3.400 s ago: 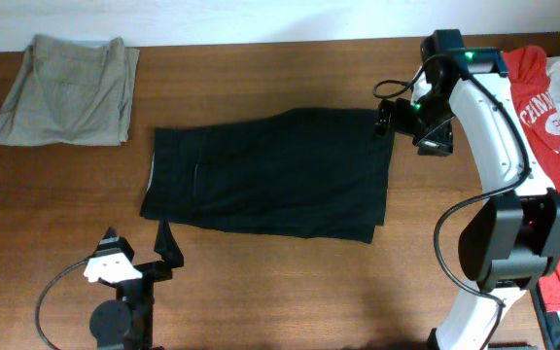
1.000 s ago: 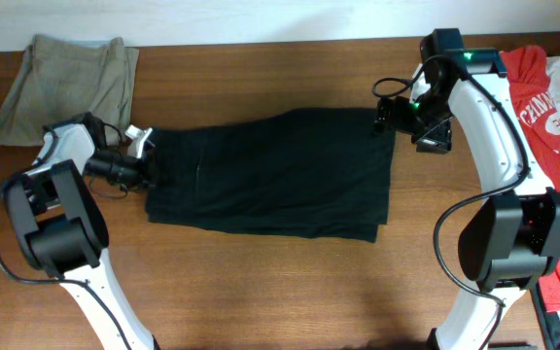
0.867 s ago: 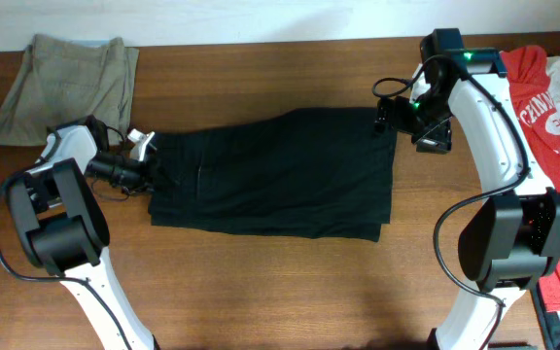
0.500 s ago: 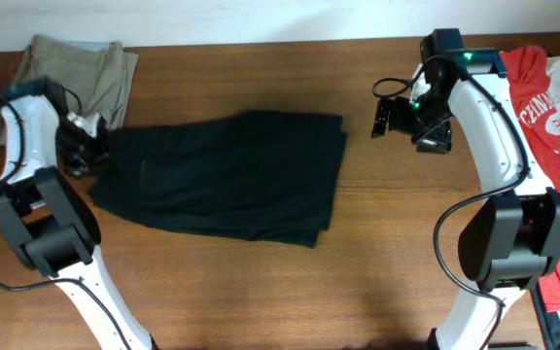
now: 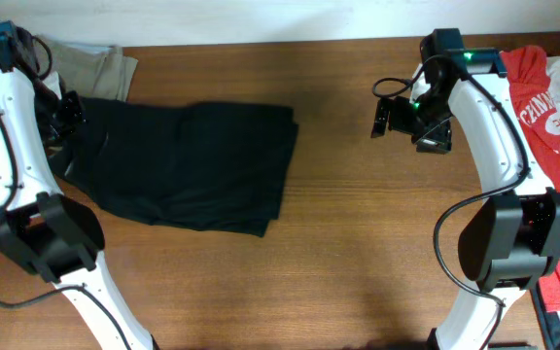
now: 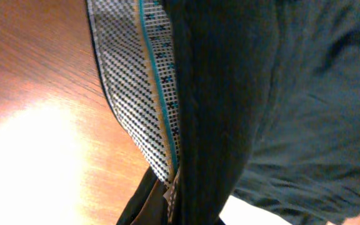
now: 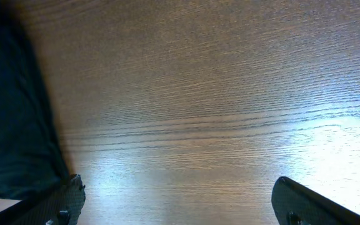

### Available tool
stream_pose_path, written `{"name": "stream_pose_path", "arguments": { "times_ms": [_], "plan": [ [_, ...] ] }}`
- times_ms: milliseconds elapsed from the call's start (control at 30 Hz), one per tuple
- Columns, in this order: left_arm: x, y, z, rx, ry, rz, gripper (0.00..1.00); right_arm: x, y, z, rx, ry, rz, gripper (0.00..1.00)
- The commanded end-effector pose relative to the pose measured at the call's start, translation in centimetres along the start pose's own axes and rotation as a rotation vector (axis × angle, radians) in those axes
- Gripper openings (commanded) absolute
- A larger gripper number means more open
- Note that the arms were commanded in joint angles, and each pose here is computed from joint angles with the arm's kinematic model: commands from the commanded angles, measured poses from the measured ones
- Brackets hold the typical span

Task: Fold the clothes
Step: 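Fold the trousers' left side over toward the right with the left gripper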

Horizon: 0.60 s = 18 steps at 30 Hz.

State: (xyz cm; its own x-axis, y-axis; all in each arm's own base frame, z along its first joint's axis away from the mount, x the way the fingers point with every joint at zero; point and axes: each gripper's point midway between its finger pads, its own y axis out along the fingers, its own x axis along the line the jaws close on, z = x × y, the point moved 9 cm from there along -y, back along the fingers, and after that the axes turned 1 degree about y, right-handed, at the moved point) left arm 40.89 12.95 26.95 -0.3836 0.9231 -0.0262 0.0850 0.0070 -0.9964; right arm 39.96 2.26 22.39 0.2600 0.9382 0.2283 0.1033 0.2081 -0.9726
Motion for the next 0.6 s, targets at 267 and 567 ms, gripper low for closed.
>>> {"name": "stream_pose_path", "arguments": {
  "times_ms": [267,567],
  "plan": [
    [-11.1,-1.7,3.9,-0.059,0.255,0.023,0.01,-0.1,-0.2,0.0,-0.007,-0.005,0.008,0.99],
    [-18.0,3.9,5.9,-0.05,0.467,0.039,0.01,-0.1,-0.2,0.0,-0.007,-0.005,0.008,0.99]
  ]
}}
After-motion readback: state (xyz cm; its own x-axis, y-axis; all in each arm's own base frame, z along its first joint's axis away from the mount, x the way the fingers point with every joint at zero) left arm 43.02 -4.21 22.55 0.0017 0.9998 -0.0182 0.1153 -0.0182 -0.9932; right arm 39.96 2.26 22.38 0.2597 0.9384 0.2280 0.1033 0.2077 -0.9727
